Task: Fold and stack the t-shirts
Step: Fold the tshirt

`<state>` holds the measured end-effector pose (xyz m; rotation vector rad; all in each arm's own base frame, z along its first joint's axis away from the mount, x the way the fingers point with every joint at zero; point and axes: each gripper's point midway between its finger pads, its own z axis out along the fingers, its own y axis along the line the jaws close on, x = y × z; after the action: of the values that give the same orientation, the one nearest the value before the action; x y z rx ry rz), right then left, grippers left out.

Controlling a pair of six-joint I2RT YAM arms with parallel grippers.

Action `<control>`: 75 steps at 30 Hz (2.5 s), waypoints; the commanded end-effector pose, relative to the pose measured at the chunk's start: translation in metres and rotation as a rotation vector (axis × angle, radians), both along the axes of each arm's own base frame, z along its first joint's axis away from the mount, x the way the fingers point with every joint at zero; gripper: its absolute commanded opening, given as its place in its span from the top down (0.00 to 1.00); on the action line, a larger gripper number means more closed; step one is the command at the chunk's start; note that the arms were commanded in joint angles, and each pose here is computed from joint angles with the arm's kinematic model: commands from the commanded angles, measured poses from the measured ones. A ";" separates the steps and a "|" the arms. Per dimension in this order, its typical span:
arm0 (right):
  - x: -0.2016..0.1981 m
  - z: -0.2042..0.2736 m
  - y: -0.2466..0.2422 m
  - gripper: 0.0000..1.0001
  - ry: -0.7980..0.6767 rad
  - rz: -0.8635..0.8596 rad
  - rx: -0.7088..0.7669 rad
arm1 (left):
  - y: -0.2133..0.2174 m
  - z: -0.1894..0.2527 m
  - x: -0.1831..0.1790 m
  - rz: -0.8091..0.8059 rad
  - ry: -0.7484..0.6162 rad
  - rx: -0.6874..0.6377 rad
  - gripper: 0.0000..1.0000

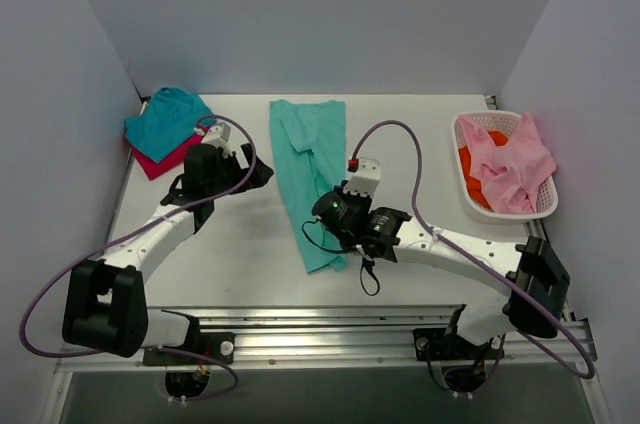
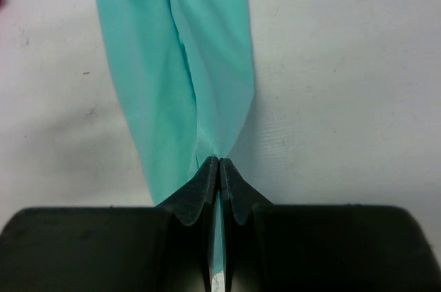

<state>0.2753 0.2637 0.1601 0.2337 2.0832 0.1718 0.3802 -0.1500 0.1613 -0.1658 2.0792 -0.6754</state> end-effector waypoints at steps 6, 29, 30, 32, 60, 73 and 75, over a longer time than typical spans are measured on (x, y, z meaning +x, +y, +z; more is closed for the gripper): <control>-0.005 -0.009 -0.060 1.00 -0.005 -0.094 -0.097 | -0.079 -0.010 -0.041 -0.177 0.060 -0.005 0.00; -0.007 -0.024 -0.107 1.00 -0.007 -0.175 -0.124 | -0.099 -0.057 -0.166 -0.198 0.251 0.322 0.00; -0.007 -0.026 -0.105 1.00 -0.002 -0.169 -0.121 | -0.097 -0.061 -0.168 -0.198 0.258 0.325 0.00; -0.006 -0.027 -0.105 1.00 0.000 -0.169 -0.121 | -0.100 -0.065 -0.169 -0.205 0.269 0.314 0.00; -0.002 -0.038 -0.103 1.00 0.023 -0.159 -0.139 | -0.168 -0.125 -0.170 -0.244 0.311 0.288 0.28; -0.004 -0.039 -0.108 1.00 0.026 -0.166 -0.141 | -0.176 -0.143 -0.171 -0.261 0.351 0.305 0.98; -0.003 -0.038 -0.110 1.00 0.025 -0.168 -0.148 | -0.170 -0.139 -0.174 -0.262 0.347 0.309 0.98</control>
<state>0.2715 0.1646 0.1166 0.3045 2.1004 -0.0538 0.2116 -0.3249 0.0224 0.1674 2.5187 -0.5073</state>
